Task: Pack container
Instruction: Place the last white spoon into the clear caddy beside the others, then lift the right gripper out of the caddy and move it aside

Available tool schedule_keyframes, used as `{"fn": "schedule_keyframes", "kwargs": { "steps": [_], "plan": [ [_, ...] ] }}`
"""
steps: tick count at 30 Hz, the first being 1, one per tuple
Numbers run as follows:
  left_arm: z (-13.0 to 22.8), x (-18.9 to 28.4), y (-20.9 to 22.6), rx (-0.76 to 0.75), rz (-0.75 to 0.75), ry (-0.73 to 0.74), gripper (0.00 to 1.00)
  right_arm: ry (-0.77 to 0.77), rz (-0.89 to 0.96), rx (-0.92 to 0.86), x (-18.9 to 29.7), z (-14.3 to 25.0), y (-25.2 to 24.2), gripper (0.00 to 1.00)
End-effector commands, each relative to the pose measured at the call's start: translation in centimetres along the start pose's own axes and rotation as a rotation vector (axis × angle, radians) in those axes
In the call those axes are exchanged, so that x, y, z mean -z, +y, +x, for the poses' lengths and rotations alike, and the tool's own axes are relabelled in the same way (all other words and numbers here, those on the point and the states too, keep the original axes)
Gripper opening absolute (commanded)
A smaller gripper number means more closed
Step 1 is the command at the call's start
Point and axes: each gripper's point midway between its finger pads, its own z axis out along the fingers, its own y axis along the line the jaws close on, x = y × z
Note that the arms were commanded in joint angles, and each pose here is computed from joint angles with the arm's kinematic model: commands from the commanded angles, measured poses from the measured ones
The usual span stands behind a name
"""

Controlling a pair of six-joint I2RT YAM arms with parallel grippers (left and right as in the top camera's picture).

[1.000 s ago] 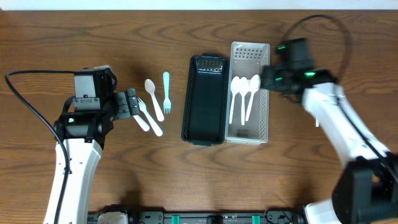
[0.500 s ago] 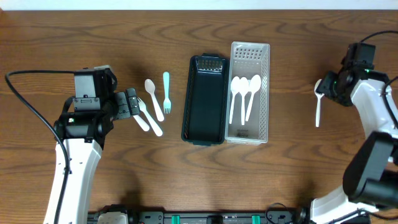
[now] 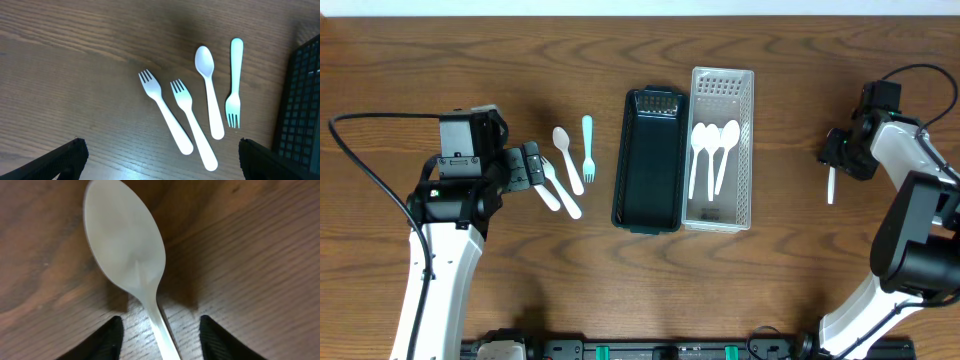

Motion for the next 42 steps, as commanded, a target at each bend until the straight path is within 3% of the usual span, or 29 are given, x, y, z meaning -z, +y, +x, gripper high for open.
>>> {"fn": "schedule_keyframes", "kwargs": {
  "steps": [1, 8, 14, 21, 26, 30, 36, 39, 42],
  "plan": [
    [-0.8, 0.4, 0.2, -0.012, -0.008, -0.020, 0.98, 0.032, 0.021, 0.003, -1.2, 0.7, -0.6, 0.44],
    [-0.8, 0.4, 0.2, -0.012, -0.008, -0.020, 0.98, 0.046, 0.022, 0.004, -1.4, 1.0, -0.6, 0.01],
    [-0.8, 0.4, 0.2, -0.012, -0.008, -0.020, 0.98, 0.054, -0.012, 0.007, 1.1, 1.2, 0.0, 0.01],
    [-0.8, 0.4, 0.2, -0.012, -0.008, -0.020, 0.98, -0.185, -0.330, 0.096, 13.7, -1.2, 7.3, 0.01],
    [-0.8, 0.4, 0.2, -0.012, -0.008, -0.020, 0.98, -0.307, -0.462, 0.181, 20.3, 0.6, 12.9, 0.01],
    [-0.8, 0.4, 0.2, -0.012, -0.008, -0.020, 0.98, -0.233, -0.477, 0.258, 19.2, 4.3, 16.9, 0.01],
    [-0.8, 0.4, 0.2, -0.012, -0.008, -0.020, 0.98, -0.111, -0.346, 0.317, 12.6, 7.6, 19.5, 0.02],
    [-0.8, 0.4, 0.2, -0.007, -0.007, -0.021, 0.98, -0.055, -0.384, 0.380, 10.5, 8.9, 21.3, 0.25],
    [-0.9, 0.4, 0.2, -0.006, -0.006, -0.024, 0.98, -0.033, -0.464, 0.453, 10.6, 9.8, 23.0, 0.39]
  ]
}}
